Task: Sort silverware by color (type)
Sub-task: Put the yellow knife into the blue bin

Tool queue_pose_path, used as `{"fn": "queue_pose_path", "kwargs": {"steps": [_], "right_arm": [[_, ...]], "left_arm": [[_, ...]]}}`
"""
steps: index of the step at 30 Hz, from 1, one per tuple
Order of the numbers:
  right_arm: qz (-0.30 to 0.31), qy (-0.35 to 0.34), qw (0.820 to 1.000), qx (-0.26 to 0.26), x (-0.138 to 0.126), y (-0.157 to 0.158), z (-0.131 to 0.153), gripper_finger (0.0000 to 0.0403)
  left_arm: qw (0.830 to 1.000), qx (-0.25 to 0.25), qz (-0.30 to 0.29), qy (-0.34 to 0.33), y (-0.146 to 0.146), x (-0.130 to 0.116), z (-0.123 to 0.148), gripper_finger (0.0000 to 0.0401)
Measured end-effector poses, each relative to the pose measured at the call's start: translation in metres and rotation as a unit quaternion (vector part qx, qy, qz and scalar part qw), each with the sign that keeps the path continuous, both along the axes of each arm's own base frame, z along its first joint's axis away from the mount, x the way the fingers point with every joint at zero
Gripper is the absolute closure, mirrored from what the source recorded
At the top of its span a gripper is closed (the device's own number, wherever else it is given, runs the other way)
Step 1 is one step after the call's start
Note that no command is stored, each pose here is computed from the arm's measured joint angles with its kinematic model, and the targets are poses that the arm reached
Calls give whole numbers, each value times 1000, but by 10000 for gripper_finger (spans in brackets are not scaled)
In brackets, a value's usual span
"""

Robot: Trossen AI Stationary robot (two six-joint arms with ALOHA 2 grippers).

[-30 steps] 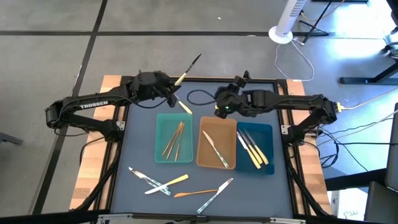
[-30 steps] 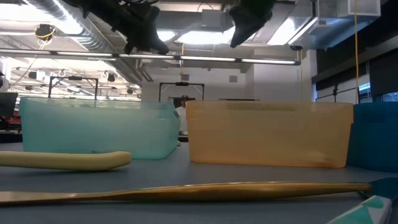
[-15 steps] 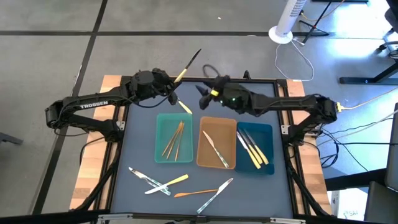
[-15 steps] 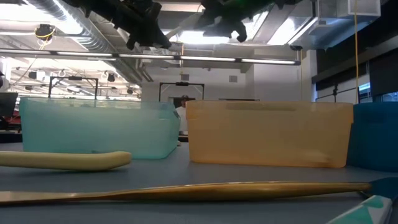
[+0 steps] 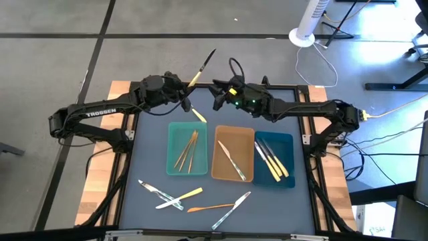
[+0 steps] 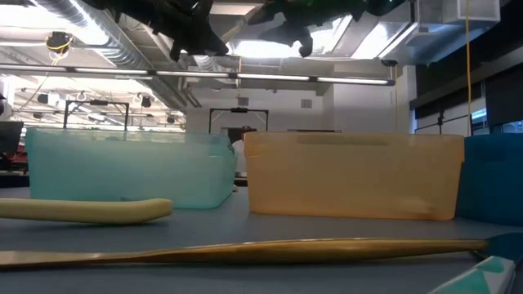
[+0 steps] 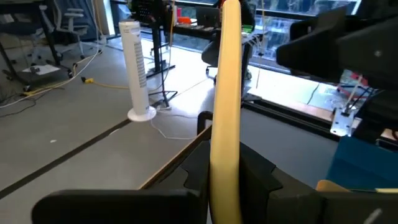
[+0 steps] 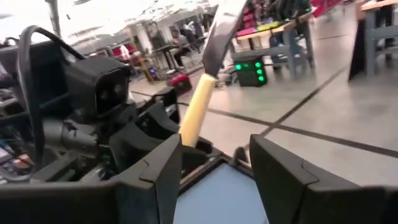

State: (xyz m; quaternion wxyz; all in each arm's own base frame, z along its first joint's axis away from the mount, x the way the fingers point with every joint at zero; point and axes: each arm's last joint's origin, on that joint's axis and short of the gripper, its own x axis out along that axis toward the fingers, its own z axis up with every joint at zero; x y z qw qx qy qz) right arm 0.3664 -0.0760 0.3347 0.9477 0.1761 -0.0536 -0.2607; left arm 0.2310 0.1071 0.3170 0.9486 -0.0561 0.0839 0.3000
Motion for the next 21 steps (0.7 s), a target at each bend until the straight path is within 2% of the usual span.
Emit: {"fn": "queue_pose_path", "kwargs": {"steps": [9, 21], "right_arm": [[-1, -49, 999, -11, 5, -1, 3, 226], [59, -81, 995, -27, 16, 0, -4, 226]], "left_arm": [[999, 12, -30, -29, -13, 7, 6, 353], [997, 15, -54, -44, -25, 11, 9, 353]]}}
